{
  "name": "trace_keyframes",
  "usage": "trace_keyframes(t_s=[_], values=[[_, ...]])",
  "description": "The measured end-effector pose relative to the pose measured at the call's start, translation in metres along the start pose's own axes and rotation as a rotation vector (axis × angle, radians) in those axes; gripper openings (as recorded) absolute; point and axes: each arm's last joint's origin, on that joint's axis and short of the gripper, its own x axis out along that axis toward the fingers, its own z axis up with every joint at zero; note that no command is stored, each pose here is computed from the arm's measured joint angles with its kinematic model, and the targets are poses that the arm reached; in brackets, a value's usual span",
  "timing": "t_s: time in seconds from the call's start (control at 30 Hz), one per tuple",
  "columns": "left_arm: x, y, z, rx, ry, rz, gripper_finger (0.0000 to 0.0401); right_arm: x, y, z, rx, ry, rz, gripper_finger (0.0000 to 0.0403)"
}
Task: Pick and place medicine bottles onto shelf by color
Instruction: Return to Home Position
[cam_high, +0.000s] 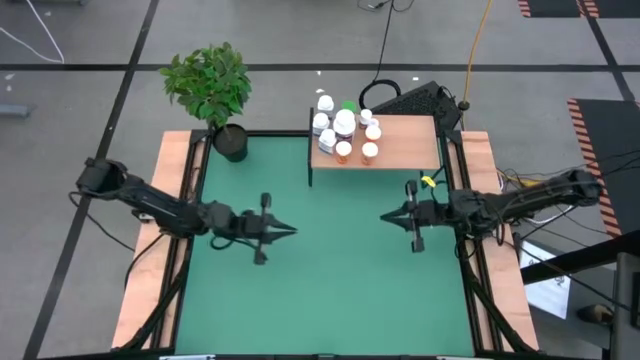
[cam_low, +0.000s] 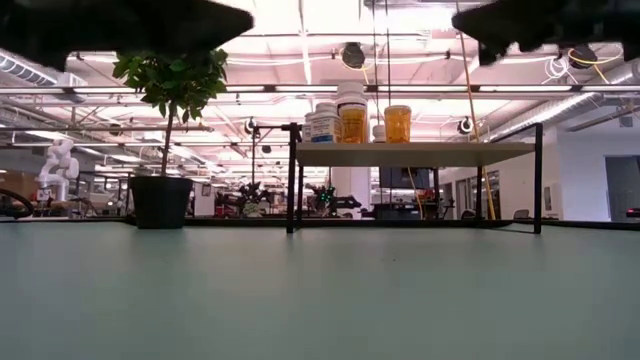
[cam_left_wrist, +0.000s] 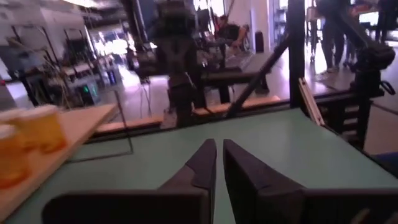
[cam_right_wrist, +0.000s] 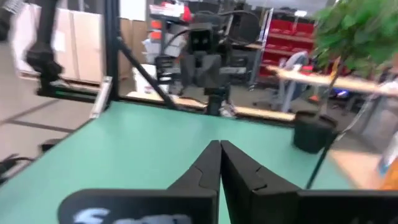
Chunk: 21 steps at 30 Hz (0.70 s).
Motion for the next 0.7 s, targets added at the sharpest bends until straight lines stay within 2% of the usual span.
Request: trace_keyframes(t_s=[0.13, 0.3, 0.47, 0.7], values=[[-0.027, 0.004, -0.015, 0.016, -0.006, 0.025, 0.0026, -0.012, 0.0, -0.013, 0.064, -0.01, 0.036, 0.0002], [-0.044, 0.011, -0.022, 0.038, -0.027, 0.066, 0.0012, -0.029, -0.003, -0.014, 0.063, -0.076, 0.02, 0.0001], [-0.055, 0.017, -0.026, -0.031, -0.038, 0.098, 0.0005, -0.043, -0.004, -0.015, 0.096, -0.069, 0.029, 0.0001], [-0.074, 0.026, -0.026, -0.11, -0.099, 0.152, 0.0019, -0.052, -0.004, -0.018, 0.1, -0.033, 0.032, 0.0]])
